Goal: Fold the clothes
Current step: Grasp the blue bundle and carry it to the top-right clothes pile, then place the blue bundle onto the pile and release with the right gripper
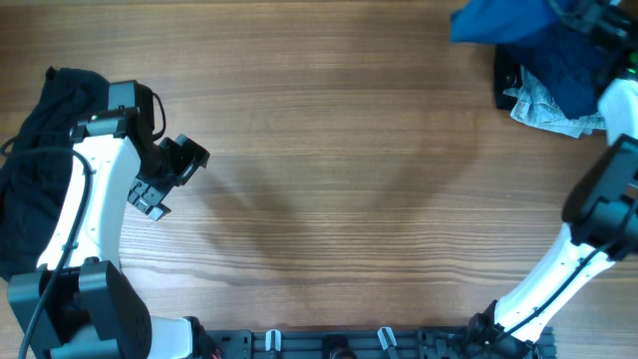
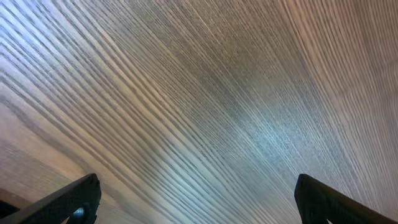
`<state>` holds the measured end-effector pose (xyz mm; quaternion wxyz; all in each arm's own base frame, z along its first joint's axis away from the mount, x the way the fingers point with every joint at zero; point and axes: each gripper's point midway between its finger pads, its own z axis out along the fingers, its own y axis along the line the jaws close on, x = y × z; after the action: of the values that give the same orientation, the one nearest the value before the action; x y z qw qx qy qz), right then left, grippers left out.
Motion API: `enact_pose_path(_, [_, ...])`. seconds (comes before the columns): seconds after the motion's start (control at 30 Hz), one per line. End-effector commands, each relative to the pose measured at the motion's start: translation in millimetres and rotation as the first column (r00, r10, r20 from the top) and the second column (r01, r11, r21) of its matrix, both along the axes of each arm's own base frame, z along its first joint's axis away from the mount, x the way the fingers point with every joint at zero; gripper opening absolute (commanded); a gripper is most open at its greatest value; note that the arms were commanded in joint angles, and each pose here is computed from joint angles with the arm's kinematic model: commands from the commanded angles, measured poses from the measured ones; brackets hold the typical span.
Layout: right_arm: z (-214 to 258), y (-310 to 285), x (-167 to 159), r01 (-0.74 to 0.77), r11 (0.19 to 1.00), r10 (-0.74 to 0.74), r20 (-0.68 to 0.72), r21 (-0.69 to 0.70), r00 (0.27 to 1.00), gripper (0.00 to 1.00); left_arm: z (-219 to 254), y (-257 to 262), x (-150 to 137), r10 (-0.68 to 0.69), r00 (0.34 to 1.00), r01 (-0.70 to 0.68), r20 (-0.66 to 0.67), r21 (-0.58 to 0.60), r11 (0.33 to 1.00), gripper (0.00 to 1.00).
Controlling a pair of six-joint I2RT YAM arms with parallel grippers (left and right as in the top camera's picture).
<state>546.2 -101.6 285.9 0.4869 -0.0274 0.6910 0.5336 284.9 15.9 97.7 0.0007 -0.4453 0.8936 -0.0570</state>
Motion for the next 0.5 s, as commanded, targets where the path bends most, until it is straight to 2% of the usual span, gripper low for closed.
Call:
enact_pose_path(0.0, [28,-58,-19,0.112,0.993,-0.109,0.055,-0.037,0.992,0.04,3,-3,2,0.014,1.0,-0.013,0.009,-0.027,1.0,1.0])
enact_pose_path(0.1, [11,-81,-17,0.174,0.984,-0.172,0.032,-0.041,0.985,0.04,3,-5,2,0.013,1.0,-0.013,0.01,-0.039,0.999,1.0])
enact_pose_path(0.3, [-67,-115,0,0.252,0.968,-0.252,-0.072,-0.009,0.965,0.04,3,-12,-1,0.007,1.0,-0.007,-0.001,-0.069,0.998,1.0])
enact_pose_path(0.47, [-119,-161,-16,0.324,0.946,-0.316,-0.173,0.018,0.933,0.04,3,-12,-1,0.007,1.0,-0.007,-0.002,-0.069,0.998,1.0])
